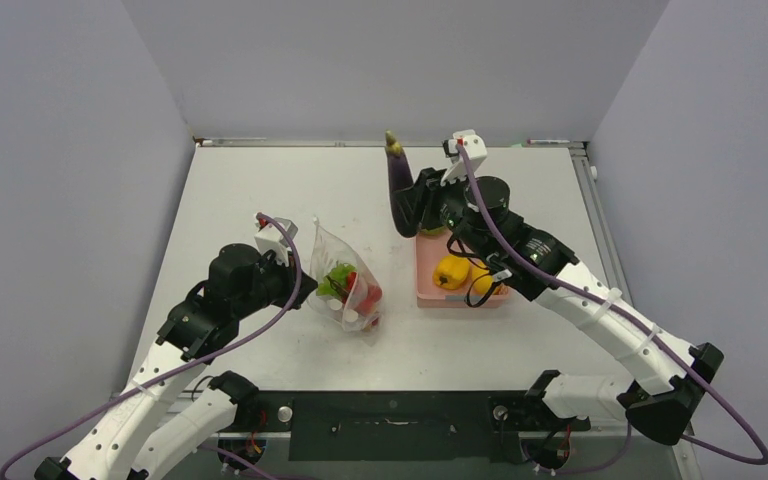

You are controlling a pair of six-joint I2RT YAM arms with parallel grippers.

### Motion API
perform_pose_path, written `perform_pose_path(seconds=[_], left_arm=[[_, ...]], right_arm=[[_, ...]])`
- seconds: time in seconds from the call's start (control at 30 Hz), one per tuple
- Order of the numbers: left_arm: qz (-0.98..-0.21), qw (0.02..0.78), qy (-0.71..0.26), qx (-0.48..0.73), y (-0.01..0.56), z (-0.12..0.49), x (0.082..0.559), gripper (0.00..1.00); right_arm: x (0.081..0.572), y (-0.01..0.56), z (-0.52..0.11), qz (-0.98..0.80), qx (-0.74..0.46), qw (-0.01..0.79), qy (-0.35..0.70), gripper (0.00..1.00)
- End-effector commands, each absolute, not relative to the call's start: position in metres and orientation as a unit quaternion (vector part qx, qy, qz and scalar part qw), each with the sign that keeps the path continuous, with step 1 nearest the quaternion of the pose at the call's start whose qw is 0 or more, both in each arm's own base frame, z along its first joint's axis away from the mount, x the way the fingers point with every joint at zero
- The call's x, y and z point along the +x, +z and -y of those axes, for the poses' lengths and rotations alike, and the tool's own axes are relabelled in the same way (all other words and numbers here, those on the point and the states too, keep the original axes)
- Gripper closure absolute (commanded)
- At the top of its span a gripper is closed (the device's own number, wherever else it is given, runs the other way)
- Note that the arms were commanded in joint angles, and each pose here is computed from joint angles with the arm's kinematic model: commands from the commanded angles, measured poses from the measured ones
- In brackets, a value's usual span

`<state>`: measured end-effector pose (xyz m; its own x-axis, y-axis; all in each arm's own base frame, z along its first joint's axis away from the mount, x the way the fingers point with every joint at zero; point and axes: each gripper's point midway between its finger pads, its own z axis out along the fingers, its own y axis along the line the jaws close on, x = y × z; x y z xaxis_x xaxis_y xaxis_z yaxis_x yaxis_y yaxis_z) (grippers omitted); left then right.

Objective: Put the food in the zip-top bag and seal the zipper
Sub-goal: Place the fake vegetable in the zipper food storage bag.

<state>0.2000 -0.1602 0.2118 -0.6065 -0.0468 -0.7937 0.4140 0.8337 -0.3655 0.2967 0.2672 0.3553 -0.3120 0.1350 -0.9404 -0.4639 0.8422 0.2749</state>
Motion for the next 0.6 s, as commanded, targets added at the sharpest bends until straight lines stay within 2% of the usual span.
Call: perform_pose_path(seconds=[0.0, 0.33, 0.57], left_arm=[[-0.841, 0.451, -0.281, 0.107, 0.225, 0.164, 0.205, 1.00], [-0.840, 0.452, -0.281, 0.108, 0.226, 0.164, 0.205, 1.00], [-0.839, 0.452, -0.282, 0.109, 0.226, 0.164, 0.204, 1.00]], right_arm=[[0.271, 0.402, -0.302, -0.709, -0.127, 0.593, 0.361, 0.90], [0.233, 0.428, -0.357, -0.646, -0.179, 0.590, 0.449, 0.90], [0.223, 0.415, -0.388, -0.642, -0.200, 0.578, 0.463, 0.90]])
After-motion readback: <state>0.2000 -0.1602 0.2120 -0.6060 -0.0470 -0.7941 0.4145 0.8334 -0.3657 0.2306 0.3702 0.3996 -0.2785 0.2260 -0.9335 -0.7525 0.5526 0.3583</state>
